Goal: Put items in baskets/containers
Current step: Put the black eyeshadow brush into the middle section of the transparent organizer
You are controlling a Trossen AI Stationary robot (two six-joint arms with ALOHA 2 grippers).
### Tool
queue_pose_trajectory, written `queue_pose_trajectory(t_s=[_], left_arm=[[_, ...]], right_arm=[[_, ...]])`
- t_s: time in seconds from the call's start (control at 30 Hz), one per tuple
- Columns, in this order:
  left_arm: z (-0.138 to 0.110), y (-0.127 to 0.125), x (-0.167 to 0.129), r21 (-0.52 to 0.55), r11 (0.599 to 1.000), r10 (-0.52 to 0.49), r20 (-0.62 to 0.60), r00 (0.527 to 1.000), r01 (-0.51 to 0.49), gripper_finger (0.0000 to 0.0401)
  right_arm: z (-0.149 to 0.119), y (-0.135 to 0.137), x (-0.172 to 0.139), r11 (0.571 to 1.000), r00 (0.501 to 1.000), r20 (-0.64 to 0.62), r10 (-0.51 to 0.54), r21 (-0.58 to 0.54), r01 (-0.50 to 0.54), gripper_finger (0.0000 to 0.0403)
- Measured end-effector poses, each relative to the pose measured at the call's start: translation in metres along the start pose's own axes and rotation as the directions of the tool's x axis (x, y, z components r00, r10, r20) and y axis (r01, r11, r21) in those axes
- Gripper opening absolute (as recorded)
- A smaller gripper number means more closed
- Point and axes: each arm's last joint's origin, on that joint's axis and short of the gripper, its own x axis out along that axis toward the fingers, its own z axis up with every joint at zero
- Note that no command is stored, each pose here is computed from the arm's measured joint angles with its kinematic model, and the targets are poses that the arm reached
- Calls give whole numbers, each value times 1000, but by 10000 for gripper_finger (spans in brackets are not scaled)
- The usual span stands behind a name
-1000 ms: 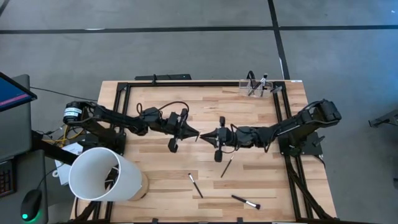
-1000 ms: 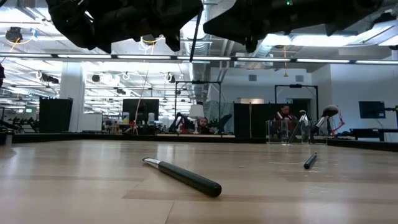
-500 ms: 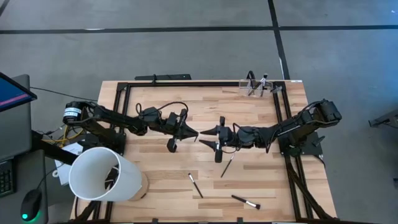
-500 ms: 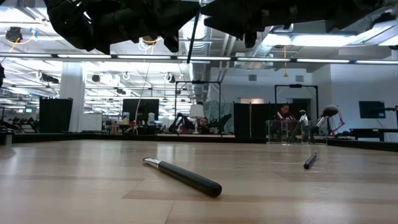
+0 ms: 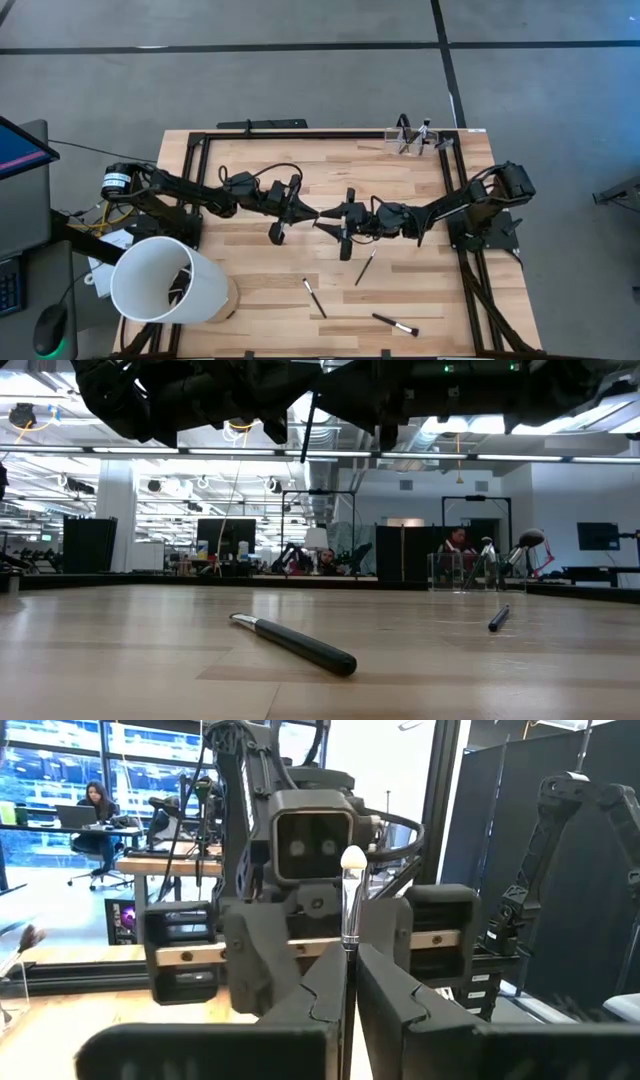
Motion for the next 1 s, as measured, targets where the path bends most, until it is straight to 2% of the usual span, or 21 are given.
queue_pose_trajectory(t_s=[0.33,0.6,0.73,0.87,1.0], left_arm=[[0,0,0,-1,1000,-6,-2,1000,6,17],[-1,0,0,-5,1000,-1,-10,1000,1,17],[-2,0,0,-9,1000,-1,-24,1000,0,17],[-3,1,0,-12,1000,14,-30,999,-14,21],[-3,2,0,-54,998,40,-36,999,-42,47]], right_arm=[[2,-5,1,1000,1000,20,-15,5,15,100],[2,-5,1,999,1000,19,-14,-48,14,12],[1,-5,1,996,1000,12,-15,-86,16,17],[1,-8,1,997,999,12,-41,-72,42,7],[1,-10,2,997,998,11,-62,-55,62,8]])
